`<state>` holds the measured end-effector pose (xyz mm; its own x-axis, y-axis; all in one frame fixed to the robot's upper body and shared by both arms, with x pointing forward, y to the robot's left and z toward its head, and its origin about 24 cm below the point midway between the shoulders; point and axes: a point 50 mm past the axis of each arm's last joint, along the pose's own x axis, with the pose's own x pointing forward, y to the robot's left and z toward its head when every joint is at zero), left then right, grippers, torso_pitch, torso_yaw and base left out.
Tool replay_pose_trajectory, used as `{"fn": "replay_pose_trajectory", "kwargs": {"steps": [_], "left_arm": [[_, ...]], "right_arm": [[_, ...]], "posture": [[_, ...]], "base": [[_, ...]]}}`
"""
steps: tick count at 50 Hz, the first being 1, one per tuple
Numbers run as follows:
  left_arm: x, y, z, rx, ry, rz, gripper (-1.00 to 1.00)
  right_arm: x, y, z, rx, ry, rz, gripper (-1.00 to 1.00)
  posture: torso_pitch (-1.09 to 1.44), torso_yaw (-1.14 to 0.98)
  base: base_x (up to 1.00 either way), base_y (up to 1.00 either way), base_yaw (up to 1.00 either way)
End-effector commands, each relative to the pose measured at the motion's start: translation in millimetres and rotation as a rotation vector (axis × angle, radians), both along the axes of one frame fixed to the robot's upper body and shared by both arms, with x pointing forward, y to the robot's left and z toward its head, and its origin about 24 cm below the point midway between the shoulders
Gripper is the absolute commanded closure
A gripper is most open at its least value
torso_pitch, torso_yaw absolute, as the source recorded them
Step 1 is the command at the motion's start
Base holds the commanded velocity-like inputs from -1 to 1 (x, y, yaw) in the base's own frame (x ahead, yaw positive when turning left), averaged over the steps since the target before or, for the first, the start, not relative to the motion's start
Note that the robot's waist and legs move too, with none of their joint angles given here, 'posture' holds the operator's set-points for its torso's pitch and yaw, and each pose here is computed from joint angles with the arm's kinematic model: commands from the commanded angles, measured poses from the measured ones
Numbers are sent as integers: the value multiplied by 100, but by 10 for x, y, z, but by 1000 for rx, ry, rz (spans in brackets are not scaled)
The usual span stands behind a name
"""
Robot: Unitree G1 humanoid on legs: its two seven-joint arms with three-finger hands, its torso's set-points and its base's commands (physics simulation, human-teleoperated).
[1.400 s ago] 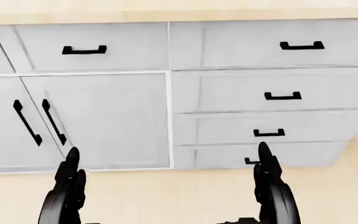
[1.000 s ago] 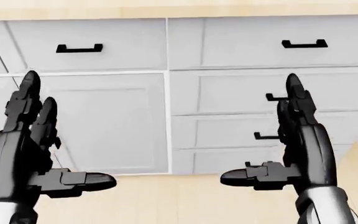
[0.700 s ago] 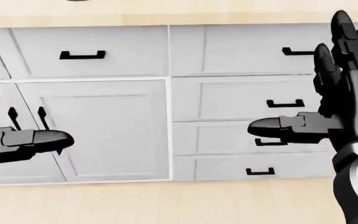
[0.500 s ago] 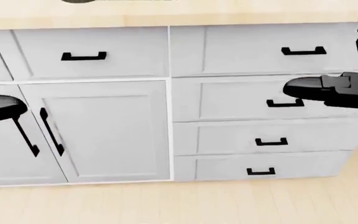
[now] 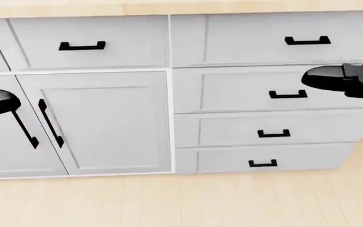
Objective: Press the button to open the lid of the electric kettle.
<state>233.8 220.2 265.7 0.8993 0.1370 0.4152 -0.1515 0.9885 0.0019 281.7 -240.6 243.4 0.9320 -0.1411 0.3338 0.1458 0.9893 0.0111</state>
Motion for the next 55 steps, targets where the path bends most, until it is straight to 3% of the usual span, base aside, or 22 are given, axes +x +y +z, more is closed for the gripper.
{"fn": "replay_pose_trajectory", "kwargs": {"steps": [1,55], "left_arm": [[-55,-6,111,11,-69,1,-100],[-84,-39,187,30,-81,-7,-100]], "right_arm": [[-65,14,174,-24,-89,3,-100],[-86,38,181,-43,-84,21,-100]], "posture": [[0,0],[0,0]], "base": [[0,0,0],[6,9,0]]}}
